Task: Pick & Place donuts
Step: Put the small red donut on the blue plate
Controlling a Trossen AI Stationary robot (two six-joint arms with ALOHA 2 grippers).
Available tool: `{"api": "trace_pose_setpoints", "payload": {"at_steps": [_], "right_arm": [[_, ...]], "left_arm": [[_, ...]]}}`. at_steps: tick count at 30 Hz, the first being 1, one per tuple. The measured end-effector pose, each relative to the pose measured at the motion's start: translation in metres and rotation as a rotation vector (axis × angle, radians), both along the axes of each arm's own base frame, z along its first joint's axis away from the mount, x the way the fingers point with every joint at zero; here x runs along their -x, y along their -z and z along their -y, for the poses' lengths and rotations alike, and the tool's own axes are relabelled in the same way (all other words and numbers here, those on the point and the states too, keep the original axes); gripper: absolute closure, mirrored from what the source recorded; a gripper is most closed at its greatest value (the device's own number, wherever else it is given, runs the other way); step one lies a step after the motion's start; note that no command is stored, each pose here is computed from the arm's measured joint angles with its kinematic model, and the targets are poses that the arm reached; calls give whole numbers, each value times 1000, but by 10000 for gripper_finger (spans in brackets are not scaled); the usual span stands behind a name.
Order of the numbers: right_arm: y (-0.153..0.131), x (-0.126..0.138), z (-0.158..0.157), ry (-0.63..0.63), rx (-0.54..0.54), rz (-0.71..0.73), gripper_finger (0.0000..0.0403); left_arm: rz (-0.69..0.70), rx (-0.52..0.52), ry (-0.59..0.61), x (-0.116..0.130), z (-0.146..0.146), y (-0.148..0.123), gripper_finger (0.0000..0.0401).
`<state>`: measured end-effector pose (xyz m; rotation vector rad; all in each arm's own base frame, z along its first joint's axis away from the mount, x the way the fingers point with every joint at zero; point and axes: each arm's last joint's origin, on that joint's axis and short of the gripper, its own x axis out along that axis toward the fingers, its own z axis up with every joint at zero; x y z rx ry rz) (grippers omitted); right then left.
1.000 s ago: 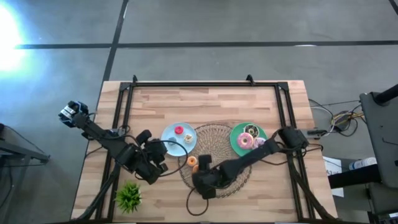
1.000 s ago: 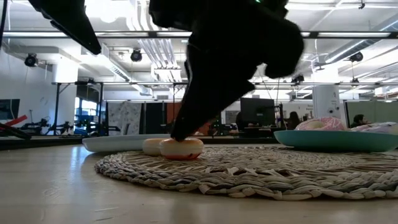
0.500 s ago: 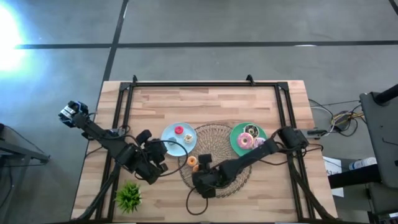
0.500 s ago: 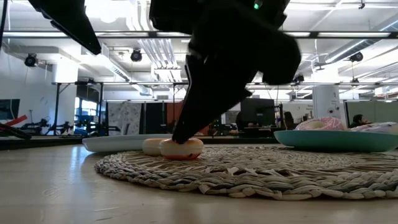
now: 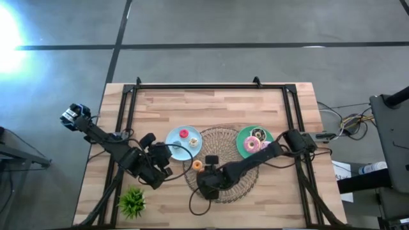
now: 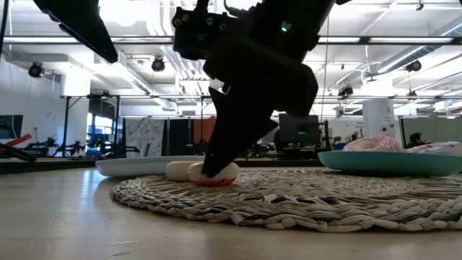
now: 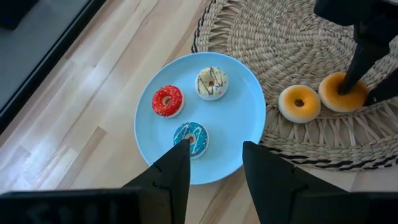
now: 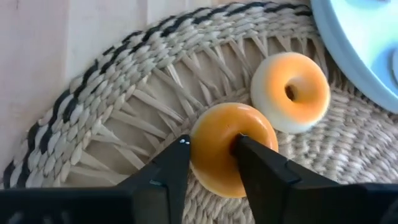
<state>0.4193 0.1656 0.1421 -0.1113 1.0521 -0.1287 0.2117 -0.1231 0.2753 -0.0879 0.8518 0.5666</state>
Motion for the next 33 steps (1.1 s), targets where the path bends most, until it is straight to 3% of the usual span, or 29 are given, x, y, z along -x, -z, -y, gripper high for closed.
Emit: {"api": "trace_pose_setpoints", "payload": {"at_steps": [5, 10, 13, 17, 19, 23, 28, 33], "right_arm": [[-6, 0, 2, 61, -41, 22, 335], [-37, 4, 6, 202, -153, 111, 383], [-63, 9, 15, 342, -202, 213, 391], [-88, 24, 35, 639, -316, 367, 393], [-97, 36, 47, 808, -419, 473, 393], [-112, 58, 68, 1074, -745, 766, 393], [-118, 77, 85, 1133, -1068, 1114, 393], [-117, 76, 95, 1120, -1291, 1272, 388]], "left_arm": [[-5, -5, 6, 0, 0, 0, 279], [-4, -27, 16, 0, 0, 0, 279], [16, -60, 8, 0, -1, -1, 279], [62, -133, -1, -1, -2, -3, 279], [93, -178, 0, -2, -2, -5, 279], [163, -300, 15, -4, 0, -10, 279], [241, -413, 25, -10, 4, -16, 279], [272, -477, 74, -23, 8, -23, 279]]}}
